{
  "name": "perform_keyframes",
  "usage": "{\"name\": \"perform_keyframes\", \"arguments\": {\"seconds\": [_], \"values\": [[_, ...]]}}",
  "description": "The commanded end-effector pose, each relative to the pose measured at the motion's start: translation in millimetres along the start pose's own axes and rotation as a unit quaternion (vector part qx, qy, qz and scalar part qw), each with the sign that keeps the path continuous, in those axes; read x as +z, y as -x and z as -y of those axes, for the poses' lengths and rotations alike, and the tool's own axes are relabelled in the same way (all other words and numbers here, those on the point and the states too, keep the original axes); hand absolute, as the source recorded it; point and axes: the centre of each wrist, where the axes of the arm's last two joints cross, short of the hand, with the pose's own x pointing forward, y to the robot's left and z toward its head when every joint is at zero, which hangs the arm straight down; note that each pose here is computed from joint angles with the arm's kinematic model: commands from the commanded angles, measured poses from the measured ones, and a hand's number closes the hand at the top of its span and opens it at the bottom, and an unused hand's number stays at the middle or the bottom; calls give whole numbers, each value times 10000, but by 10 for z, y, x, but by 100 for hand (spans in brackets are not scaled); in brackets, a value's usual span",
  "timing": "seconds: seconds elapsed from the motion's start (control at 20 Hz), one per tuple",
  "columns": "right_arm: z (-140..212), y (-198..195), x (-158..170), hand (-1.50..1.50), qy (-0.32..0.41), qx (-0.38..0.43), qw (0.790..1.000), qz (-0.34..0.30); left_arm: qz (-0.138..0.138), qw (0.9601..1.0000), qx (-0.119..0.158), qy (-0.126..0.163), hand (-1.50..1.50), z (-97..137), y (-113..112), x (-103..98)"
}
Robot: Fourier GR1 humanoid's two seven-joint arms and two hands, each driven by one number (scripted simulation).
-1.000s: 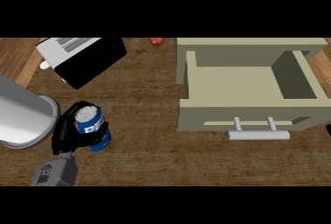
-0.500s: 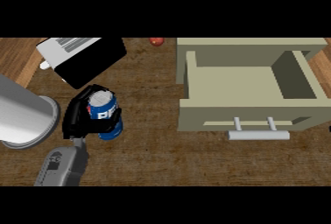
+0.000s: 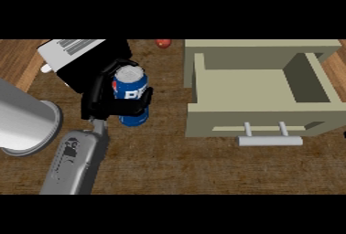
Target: Pick up the can, place it into the drawer and close the drawer
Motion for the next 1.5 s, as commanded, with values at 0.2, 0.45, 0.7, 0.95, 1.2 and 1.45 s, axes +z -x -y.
{"name": "perform_keyframes", "arguments": {"seconds": [0.2, 0.45, 0.7, 0.95, 1.2, 1.45], "values": [[125, -68, 72, -150, 79, -34, 10000, 39, 199, 9992, -126, 325, 150, 710, -552, -214], [98, -79, -69, -150, 4, -31, 10000, 53, 437, 9980, -365, 289, 150, 885, -786, -613], [-16, -9, -46, -150, 141, 75, 9999, -49, 372, 9980, -312, 409, 150, 1245, -1146, -639], [210, -56, 52, -150, -54, 2, 10000, 28, 313, 9983, -309, 394, 150, 1450, -1500, -906], [126, -110, -129, -150, -78, 13, 9999, 88, 259, 9975, -524, 399, 150, 1611, -1493, -1044], [-67, 16, -164, -150, -93, 47, 9999, 94, 200, 9965, -750, 297, 150, 1793, -1517, -1169]]}}
